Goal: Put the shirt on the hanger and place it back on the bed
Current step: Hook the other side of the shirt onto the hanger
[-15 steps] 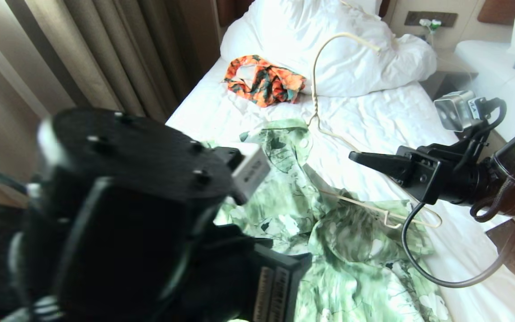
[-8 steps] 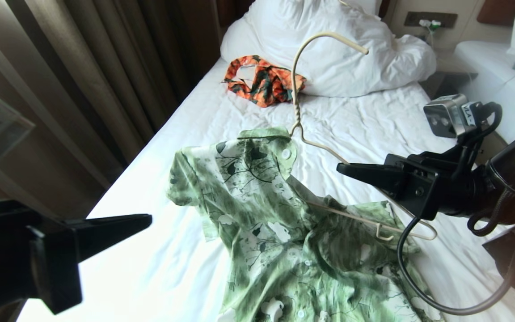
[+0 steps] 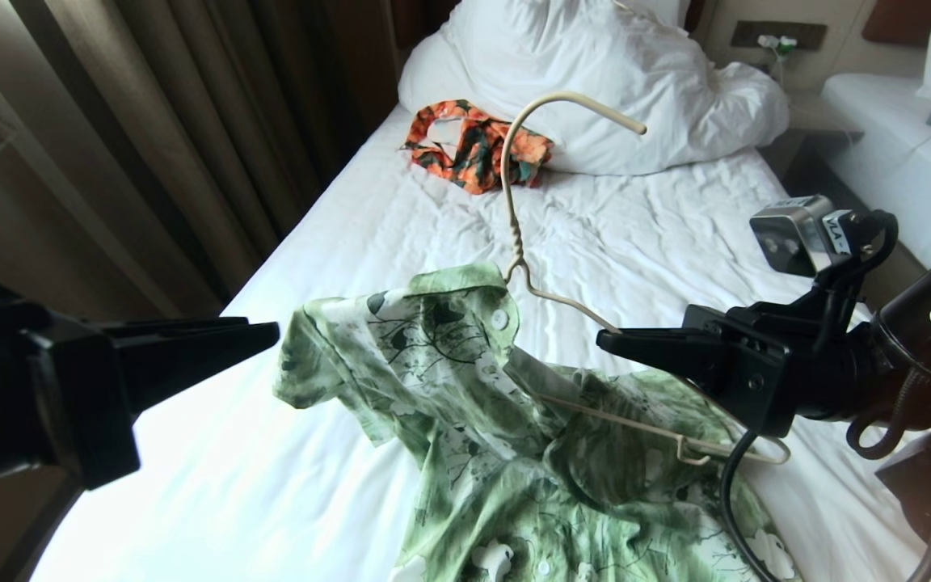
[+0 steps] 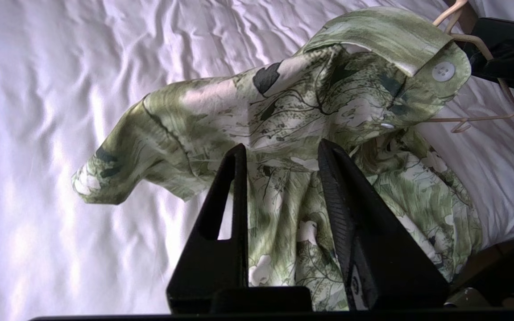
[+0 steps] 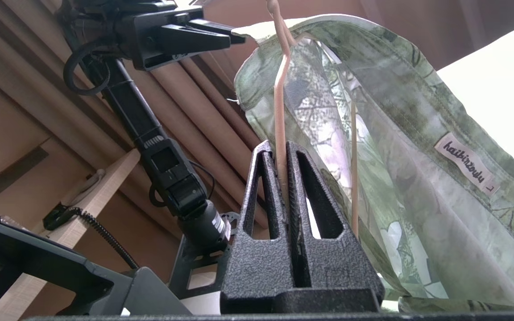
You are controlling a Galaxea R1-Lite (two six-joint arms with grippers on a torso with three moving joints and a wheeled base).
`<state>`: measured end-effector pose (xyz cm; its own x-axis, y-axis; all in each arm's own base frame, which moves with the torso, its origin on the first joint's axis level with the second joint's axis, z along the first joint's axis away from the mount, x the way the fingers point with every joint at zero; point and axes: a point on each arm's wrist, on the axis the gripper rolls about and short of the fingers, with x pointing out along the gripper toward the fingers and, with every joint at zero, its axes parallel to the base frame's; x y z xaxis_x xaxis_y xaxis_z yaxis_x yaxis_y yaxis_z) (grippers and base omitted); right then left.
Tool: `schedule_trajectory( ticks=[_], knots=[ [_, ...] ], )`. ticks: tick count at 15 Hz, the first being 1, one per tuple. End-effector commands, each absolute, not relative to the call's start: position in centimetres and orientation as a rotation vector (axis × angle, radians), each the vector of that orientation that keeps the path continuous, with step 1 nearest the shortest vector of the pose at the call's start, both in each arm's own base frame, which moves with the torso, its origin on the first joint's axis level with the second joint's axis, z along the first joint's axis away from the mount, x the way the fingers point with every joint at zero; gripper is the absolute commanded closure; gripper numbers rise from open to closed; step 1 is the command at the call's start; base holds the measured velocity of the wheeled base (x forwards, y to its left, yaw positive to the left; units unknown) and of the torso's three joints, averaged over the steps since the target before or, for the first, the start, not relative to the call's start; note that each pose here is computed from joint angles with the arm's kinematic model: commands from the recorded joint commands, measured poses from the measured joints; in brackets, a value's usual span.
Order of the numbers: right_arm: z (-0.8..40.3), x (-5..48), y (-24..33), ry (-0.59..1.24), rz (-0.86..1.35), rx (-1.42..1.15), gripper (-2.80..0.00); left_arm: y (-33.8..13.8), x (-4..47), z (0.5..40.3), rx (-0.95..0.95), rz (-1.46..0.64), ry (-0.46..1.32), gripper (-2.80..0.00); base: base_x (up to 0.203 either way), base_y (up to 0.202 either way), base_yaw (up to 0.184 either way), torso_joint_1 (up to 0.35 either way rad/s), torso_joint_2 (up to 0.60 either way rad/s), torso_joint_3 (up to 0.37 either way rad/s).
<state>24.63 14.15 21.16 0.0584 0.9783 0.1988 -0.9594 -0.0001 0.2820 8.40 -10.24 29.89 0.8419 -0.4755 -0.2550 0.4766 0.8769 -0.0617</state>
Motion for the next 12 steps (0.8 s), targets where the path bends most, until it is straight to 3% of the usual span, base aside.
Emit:
schedule_trajectory(
  ticks=[1,7,12],
  knots=[
    [20.7,24.7,14.3,0.078,1.528,0.389,0.00,-12.1,9.7,29.1,0.091,-0.519,0.286,-2.80,0.000,0.000,0.000,0.000,0.00,0.000],
    [20.5,24.7,14.5,0.087,1.534,0.391,0.00,-11.1,12.9,30.1,0.241,-0.578,0.132,-2.80,0.000,0.000,0.000,0.000,0.00,0.000],
    [20.6,24.8,14.6,0.081,1.540,0.387,0.00,-8.4,12.8,30.0,0.386,-0.802,0.004,-2.80,0.000,0.000,0.000,0.000,0.00,0.000]
  ],
)
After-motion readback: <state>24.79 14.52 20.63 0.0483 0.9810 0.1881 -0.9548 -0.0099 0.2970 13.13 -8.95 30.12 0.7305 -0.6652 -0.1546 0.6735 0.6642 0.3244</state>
